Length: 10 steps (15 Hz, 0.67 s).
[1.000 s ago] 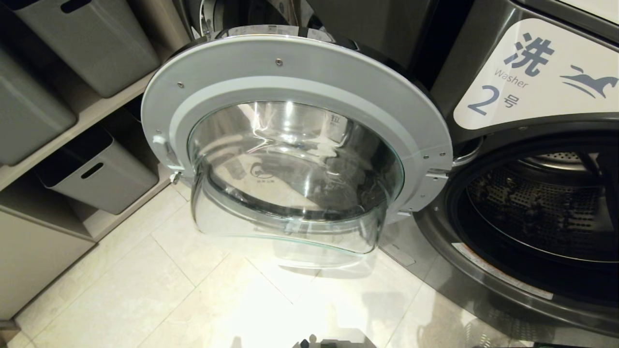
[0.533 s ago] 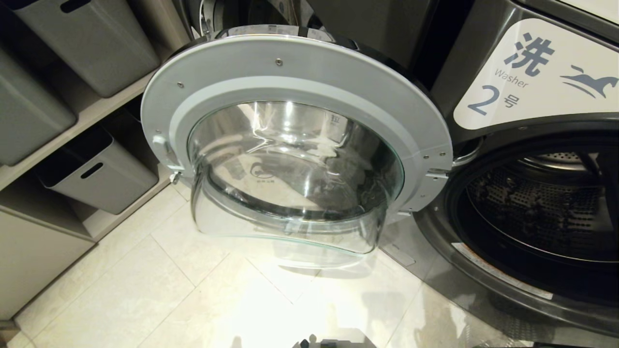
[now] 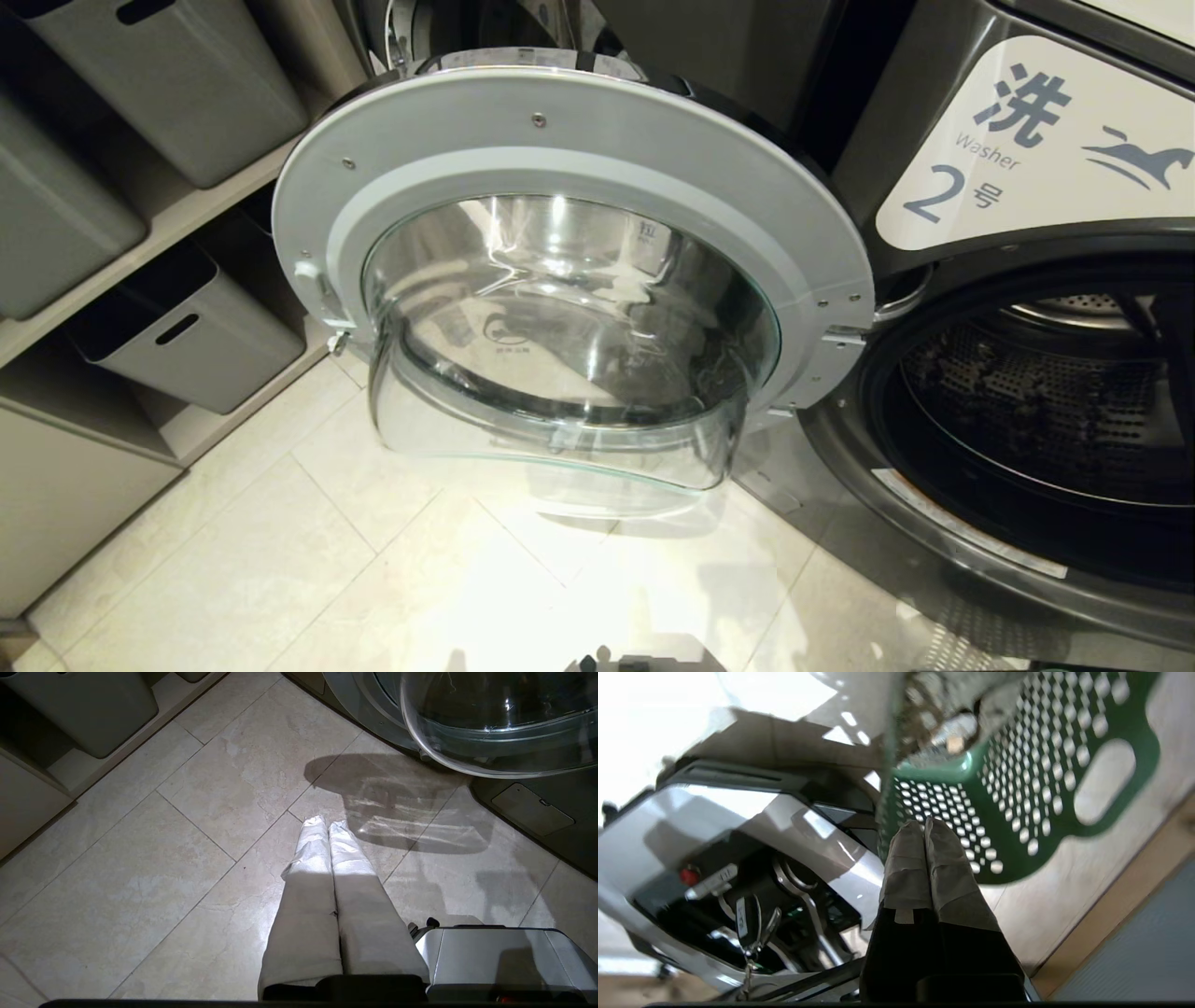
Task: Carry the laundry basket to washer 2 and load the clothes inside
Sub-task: Place the clothes into the washing machine
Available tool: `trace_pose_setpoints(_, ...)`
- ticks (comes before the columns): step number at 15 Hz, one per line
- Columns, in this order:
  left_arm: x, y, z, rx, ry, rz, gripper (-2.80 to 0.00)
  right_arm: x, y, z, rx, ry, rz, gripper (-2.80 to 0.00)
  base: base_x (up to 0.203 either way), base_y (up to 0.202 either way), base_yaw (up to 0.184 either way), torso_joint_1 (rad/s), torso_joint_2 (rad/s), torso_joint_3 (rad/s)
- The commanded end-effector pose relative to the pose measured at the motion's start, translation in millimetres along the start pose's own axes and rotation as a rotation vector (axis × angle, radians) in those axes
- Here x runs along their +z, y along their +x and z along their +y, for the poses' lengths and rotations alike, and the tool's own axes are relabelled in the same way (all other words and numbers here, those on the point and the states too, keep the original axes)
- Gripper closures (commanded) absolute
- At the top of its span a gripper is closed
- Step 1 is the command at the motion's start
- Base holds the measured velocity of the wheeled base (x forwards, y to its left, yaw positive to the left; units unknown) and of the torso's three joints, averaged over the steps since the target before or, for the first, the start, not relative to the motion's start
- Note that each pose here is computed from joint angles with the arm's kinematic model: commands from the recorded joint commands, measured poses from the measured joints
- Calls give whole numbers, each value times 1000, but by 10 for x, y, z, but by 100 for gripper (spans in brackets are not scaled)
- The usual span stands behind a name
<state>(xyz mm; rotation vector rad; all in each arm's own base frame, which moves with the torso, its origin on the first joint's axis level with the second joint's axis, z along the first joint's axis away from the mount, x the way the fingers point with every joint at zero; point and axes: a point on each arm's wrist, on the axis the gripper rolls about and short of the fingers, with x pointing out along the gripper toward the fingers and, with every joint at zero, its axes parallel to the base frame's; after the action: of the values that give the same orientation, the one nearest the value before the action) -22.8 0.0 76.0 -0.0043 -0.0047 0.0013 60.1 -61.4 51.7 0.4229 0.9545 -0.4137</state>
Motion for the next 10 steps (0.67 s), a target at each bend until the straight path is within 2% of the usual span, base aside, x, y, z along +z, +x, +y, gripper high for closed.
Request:
trace_pose_setpoints(1,-4,1,0,0,0,1,0,19,-75,216,104,-210,-93,0,0,0,0,0,0,0)
trace_pose_setpoints(3,-4,1,0,0,0,2,0,14,-202,411,230,-407,-208,0,0,0,0,0,0,0)
trace_pose_setpoints(5,-3,2,0,0,0,2,0,-39,-375,529,344,-555,-350,0,0,0,0,0,0,0)
trace_pose_setpoints(7,-3,1,0,0,0,0,0,-100,-510,548,394,-615,-471,0,0,0,0,0,0,0)
trace_pose_setpoints(10,0,0,0,0,0,0,0,-303,-630,451,410,-630,-607,0,0,0,0,0,0,0)
